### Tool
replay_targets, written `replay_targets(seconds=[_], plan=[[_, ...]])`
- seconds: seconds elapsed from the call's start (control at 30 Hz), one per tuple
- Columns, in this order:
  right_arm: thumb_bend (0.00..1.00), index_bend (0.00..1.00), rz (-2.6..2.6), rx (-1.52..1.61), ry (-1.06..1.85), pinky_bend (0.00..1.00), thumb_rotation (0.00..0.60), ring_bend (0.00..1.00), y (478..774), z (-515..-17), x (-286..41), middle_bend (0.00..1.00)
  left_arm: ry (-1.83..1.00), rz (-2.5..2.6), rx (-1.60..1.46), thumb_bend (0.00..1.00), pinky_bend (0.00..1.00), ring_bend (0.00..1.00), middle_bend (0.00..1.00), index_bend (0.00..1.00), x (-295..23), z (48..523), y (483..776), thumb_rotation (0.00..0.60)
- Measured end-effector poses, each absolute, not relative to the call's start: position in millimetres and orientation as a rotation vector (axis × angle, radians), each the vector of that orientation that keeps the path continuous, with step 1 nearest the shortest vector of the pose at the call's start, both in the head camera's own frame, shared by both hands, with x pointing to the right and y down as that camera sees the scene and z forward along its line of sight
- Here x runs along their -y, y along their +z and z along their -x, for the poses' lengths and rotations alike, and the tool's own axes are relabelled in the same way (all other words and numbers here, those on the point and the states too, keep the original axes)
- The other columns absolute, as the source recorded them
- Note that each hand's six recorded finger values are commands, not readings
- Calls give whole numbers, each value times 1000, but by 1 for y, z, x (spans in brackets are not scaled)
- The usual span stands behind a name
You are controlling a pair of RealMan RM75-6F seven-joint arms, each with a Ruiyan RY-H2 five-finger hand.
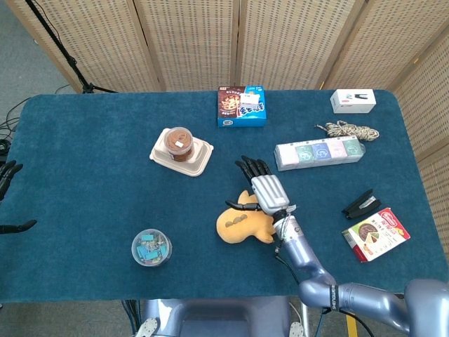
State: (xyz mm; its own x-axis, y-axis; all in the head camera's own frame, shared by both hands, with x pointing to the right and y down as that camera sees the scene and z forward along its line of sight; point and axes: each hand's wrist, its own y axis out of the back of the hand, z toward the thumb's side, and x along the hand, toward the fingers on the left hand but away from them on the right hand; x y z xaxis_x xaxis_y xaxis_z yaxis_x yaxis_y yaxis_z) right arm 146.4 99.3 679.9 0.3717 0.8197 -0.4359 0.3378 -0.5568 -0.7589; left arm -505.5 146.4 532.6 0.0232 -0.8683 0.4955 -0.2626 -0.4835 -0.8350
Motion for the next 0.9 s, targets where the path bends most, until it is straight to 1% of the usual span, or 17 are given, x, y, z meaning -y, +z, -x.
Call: replay_targets(seconds=[0.2, 0.33, 0.47, 0.6, 0.7, 0.9], plan=[[0, 0, 1935, 970, 1129, 0, 76, 0, 654, -176, -87, 0, -1487, 1776, -1147, 0, 0, 0, 0, 0, -147, 506, 532, 600], [0, 0, 1826, 938, 1169, 0, 82, 0, 639, -213, -85, 0, -1493, 1768, -1145, 0, 0, 0, 0, 0, -148, 506, 533, 600], [0, 0, 1727, 909, 1211, 0, 82, 0, 626, -254, -90, 0, -1505, 1730, -1153, 0, 0, 0, 0, 0, -148, 508, 532, 600], [0, 0, 1668, 917, 1253, 0, 86, 0, 613, -297, -101, 0, -1530, 1686, -1167, 0, 0, 0, 0, 0, -152, 512, 532, 600], [0, 0, 1635, 928, 1290, 0, 88, 0, 604, -331, -117, 0, -1542, 1665, -1165, 0, 0, 0, 0, 0, -158, 514, 531, 600], [0, 0, 1596, 931, 1341, 0, 85, 0, 591, -386, -158, 0, -1533, 1649, -1169, 0, 0, 0, 0, 0, -165, 514, 529, 600]])
